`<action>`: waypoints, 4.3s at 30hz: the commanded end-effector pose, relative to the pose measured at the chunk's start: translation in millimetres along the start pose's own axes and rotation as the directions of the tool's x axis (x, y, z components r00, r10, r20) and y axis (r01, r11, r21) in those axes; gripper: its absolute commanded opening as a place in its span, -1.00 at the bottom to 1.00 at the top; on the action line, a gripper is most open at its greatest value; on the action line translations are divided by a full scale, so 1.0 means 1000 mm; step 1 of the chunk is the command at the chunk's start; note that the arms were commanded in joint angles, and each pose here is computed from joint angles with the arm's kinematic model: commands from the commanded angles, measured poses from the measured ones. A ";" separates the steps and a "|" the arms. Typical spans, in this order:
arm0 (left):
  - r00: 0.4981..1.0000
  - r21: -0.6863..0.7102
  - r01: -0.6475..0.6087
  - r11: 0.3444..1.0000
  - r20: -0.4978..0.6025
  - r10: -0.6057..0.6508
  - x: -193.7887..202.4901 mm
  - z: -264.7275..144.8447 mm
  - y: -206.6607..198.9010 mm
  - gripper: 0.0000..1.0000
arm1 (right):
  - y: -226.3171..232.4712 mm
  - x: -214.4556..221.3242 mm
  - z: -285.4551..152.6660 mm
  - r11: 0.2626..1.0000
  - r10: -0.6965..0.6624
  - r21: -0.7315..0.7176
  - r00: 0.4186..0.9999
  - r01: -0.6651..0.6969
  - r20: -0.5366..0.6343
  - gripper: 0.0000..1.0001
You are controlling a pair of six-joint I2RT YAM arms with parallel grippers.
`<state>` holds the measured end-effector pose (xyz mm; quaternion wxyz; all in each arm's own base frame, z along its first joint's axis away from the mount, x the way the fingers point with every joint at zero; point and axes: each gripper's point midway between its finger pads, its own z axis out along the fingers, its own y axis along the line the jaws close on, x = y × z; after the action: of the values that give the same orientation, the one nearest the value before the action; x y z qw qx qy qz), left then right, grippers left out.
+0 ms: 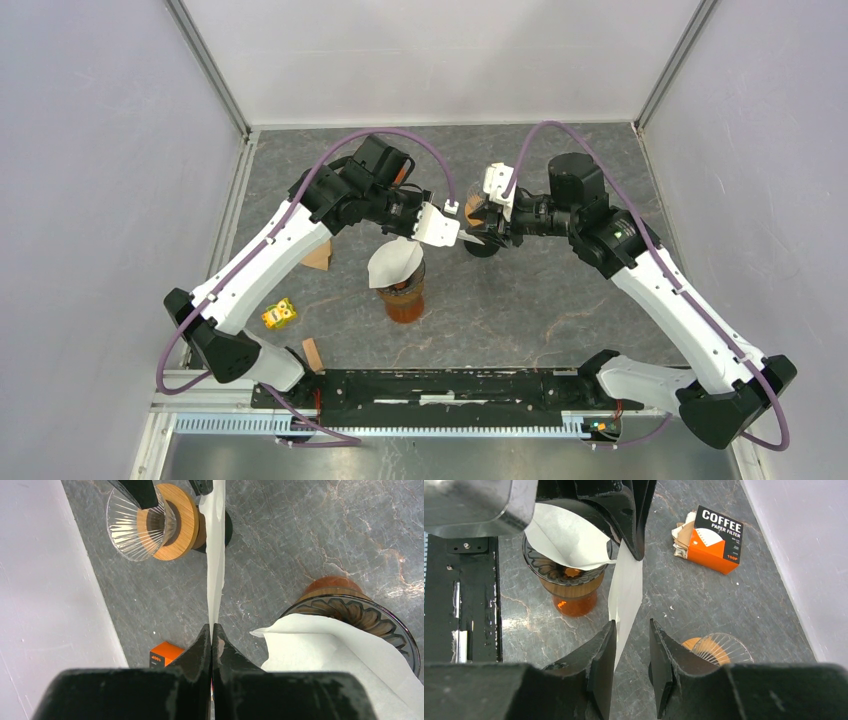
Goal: Place the coffee filter in the dripper
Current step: Place the coffee filter in the coffee dripper.
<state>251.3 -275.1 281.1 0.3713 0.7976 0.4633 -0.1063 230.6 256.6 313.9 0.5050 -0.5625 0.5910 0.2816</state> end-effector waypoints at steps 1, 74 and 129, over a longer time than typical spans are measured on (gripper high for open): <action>0.999 -0.019 -0.034 0.999 0.039 0.035 -0.012 -0.007 0.003 -0.96 | 0.000 -0.003 -0.003 1.000 -0.019 0.003 1.000 0.019 0.011 -0.27; 0.976 -0.108 0.167 0.980 0.159 -0.149 -0.033 -0.001 0.022 -0.91 | -0.017 0.010 0.019 0.992 0.105 0.063 0.994 -0.106 0.020 -0.99; -0.247 0.245 0.959 -0.142 0.483 -0.840 -0.028 0.031 0.138 -0.01 | -0.127 0.015 -0.007 0.647 0.125 0.758 0.992 -0.077 -0.006 -1.00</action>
<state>348.2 -353.5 328.3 0.3419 0.0707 0.8040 -0.4813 353.3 217.4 318.4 0.6399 -0.2865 0.7129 0.0132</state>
